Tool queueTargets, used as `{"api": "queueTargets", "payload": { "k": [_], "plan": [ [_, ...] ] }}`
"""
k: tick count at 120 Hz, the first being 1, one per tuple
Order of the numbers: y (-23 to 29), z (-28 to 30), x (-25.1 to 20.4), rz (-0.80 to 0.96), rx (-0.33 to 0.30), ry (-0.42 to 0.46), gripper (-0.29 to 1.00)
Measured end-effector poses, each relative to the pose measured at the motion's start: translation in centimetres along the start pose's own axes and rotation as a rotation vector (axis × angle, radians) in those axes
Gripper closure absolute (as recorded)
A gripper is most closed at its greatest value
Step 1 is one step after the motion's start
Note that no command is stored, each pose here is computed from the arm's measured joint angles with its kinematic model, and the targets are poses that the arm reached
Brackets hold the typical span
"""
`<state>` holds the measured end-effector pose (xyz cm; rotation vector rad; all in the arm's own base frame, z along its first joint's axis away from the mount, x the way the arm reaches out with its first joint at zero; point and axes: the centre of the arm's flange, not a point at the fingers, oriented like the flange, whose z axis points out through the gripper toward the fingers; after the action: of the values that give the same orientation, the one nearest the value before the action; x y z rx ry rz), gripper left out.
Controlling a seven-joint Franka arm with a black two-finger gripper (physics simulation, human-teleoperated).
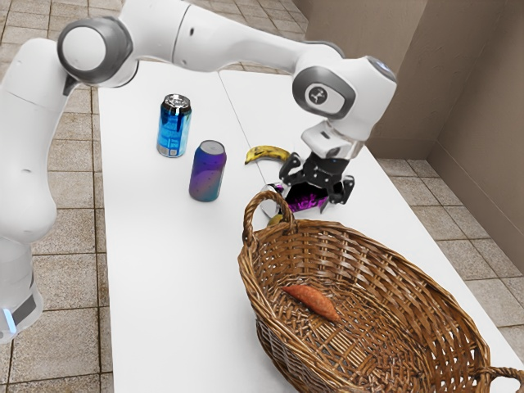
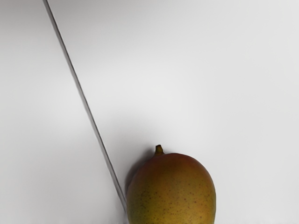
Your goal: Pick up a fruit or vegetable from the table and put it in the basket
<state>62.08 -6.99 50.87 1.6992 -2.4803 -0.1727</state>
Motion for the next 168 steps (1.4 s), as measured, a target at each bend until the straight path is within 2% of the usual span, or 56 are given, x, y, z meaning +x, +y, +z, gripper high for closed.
{"api": "queueTargets", "payload": {
  "k": [40, 168],
  "plan": [
    [-0.6, 4.7, -0.6, 0.046, -0.04, -0.017, 0.02],
    [-1.2, 9.6, -3.1, 0.054, -0.06, 0.01, 0.03]
  ]
}}
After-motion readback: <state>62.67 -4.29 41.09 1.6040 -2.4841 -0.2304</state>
